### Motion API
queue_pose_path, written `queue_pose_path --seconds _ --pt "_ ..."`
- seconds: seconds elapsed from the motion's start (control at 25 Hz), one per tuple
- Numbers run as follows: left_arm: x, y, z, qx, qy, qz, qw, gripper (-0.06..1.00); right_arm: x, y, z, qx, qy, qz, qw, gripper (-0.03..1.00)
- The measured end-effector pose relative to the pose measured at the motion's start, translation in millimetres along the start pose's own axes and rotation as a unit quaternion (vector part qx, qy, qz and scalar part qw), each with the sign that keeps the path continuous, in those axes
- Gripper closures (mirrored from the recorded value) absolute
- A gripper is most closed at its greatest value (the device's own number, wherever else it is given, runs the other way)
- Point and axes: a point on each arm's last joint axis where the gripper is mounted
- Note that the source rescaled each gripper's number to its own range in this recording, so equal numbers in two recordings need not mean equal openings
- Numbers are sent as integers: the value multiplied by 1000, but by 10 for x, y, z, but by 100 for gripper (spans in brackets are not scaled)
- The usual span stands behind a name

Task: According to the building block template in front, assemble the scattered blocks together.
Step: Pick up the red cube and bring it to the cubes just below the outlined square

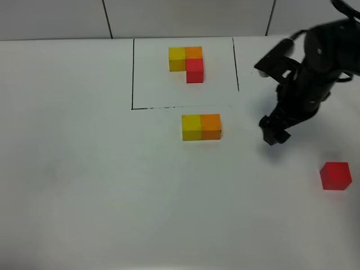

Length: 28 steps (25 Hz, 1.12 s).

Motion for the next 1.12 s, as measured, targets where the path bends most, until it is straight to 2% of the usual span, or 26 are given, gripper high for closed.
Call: queue_pose_path --seconds 0.12,0.2,0.32,0.44,0.68,1.12 --pt "0 0 0 0 0 0 1000 15 432 11 -161 21 -18 113 993 -3" --pt "0 0 0 0 0 0 1000 15 699 15 -218 31 -14 184 982 -3" --pt "0 0 0 0 0 0 1000 15 1005 33 -212 34 1 258 966 -3" --pt "0 0 0 0 0 0 1000 15 1142 33 -156 26 11 302 953 -3" --pt "0 0 0 0 0 0 1000 15 1261 54 -44 21 1 327 945 1" --pt "0 0 0 0 0 0 1000 15 1270 12 373 16 19 331 943 9"
Point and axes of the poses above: a point on each arm's last joint axis where the gripper is mounted, z pointing out along that axis toward the gripper, y along the wrist's bending axis when the last joint is at zero, x = y × z, and after that the axes turned 4 degrees about -z, right-handed
